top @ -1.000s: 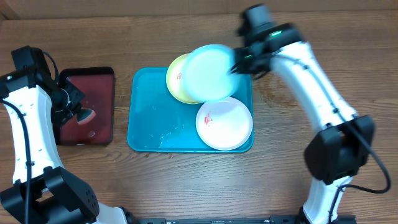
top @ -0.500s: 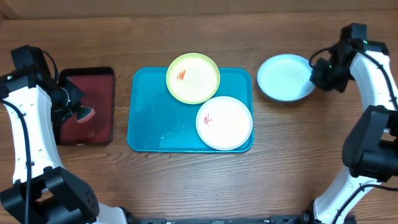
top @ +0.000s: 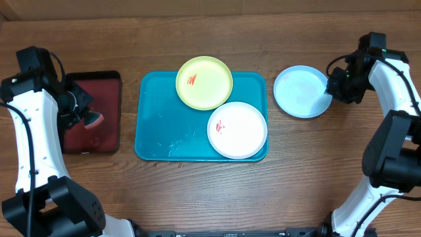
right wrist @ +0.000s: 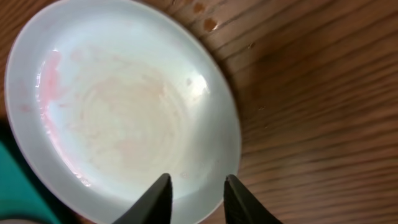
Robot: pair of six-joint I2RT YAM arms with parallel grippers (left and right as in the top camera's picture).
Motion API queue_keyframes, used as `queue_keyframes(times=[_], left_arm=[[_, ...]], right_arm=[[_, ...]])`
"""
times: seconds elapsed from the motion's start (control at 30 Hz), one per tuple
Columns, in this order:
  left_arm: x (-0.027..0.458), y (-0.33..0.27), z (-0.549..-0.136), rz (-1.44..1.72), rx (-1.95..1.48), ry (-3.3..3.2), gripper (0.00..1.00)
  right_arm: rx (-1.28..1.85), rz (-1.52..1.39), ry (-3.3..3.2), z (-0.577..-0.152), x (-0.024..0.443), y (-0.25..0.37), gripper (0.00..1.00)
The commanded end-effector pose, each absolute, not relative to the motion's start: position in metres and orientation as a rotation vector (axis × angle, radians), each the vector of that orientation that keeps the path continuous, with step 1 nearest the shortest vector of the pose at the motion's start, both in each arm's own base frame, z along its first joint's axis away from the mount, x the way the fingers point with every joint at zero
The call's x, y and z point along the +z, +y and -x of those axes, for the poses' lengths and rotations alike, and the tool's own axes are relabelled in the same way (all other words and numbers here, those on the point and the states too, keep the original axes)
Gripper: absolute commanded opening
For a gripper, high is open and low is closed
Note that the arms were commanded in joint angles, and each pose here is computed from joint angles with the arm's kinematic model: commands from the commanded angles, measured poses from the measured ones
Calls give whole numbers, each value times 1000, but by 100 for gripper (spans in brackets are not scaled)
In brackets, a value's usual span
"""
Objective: Clean dirty plates on tray and stack at the side
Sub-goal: 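Move the right gripper to the yellow plate's rim and grasp it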
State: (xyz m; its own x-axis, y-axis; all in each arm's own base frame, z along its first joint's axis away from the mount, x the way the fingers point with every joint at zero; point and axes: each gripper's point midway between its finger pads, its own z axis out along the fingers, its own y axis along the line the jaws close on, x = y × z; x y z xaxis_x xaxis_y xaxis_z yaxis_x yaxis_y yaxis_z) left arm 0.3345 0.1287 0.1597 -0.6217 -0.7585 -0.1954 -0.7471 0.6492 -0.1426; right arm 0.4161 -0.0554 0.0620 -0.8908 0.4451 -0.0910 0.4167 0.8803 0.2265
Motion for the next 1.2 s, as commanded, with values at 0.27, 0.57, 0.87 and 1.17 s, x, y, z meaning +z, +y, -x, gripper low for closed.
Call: queue_keyframes(times=[0.27,0.57,0.87,1.17], left_arm=[[161,106,-347,1060,-98,2676,4],[161,87,-353,949,-105,2715,4],[161,85,-354,944,-106,2716,4],[161,84,-354,938,-106,2717,4]], right_arm=[[658,85,2563,-476,185,92,80],[476,-96,2657,-491,114,182,77],[471,-240,2759,-477,56,227,62],[466,-195,2817,-461,30,253,40]])
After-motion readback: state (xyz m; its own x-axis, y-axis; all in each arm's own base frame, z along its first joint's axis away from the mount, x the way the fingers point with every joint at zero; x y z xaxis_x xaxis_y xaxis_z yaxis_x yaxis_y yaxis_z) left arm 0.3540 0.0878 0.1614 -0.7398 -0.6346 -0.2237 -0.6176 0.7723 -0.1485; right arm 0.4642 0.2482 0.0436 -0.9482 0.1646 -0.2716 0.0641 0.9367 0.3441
